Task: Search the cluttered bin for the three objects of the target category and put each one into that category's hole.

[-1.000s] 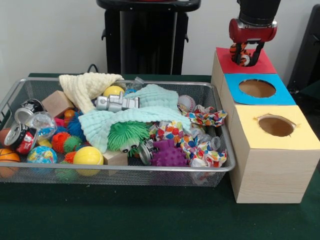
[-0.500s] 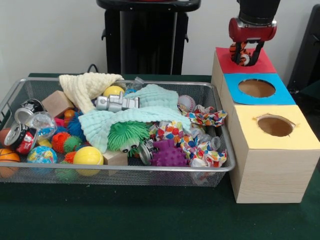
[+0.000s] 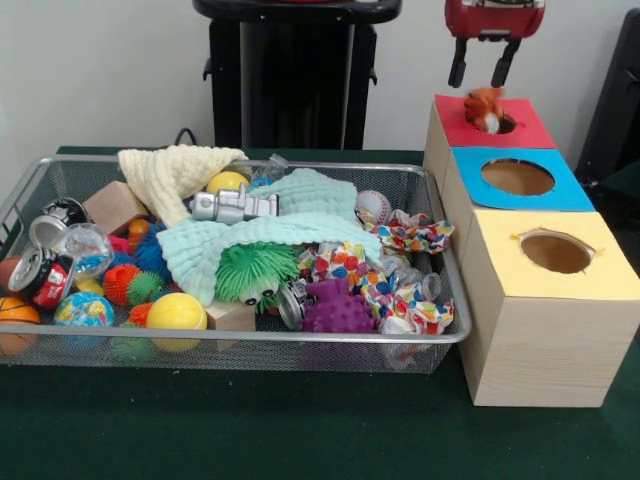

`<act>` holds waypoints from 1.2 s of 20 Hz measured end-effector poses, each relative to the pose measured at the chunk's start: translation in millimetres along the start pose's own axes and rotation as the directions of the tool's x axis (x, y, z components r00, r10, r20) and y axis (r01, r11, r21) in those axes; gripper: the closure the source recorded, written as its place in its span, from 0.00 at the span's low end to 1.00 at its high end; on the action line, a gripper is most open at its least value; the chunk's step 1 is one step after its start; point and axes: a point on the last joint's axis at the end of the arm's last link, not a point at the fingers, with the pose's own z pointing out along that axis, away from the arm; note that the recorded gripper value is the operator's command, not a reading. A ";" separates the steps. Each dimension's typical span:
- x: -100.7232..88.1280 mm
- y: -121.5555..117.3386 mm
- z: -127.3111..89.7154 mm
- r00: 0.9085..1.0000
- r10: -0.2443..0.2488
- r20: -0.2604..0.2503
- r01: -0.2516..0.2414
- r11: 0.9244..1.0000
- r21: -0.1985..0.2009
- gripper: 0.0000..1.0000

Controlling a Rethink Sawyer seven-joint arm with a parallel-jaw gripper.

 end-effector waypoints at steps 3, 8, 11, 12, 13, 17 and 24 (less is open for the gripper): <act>-1.0 -4.1 -5.7 1.000 0.008 0.012 -0.008 1.000 0.004 0.00; -2.3 -10.9 -13.6 0.999 0.021 0.029 -0.021 1.000 0.011 0.00; -2.2 -11.2 -13.4 0.999 0.021 0.029 -0.022 1.000 0.012 0.00; -2.1 -11.2 -13.4 0.999 0.021 0.029 -0.021 1.000 0.012 0.00; -2.2 -11.2 -13.5 0.999 0.021 0.029 -0.022 1.000 0.011 0.00; -2.1 -11.2 -13.4 0.999 0.021 0.029 -0.022 1.000 0.011 0.00; -8.4 -18.9 -17.5 0.999 0.034 0.038 -0.035 0.999 0.015 0.00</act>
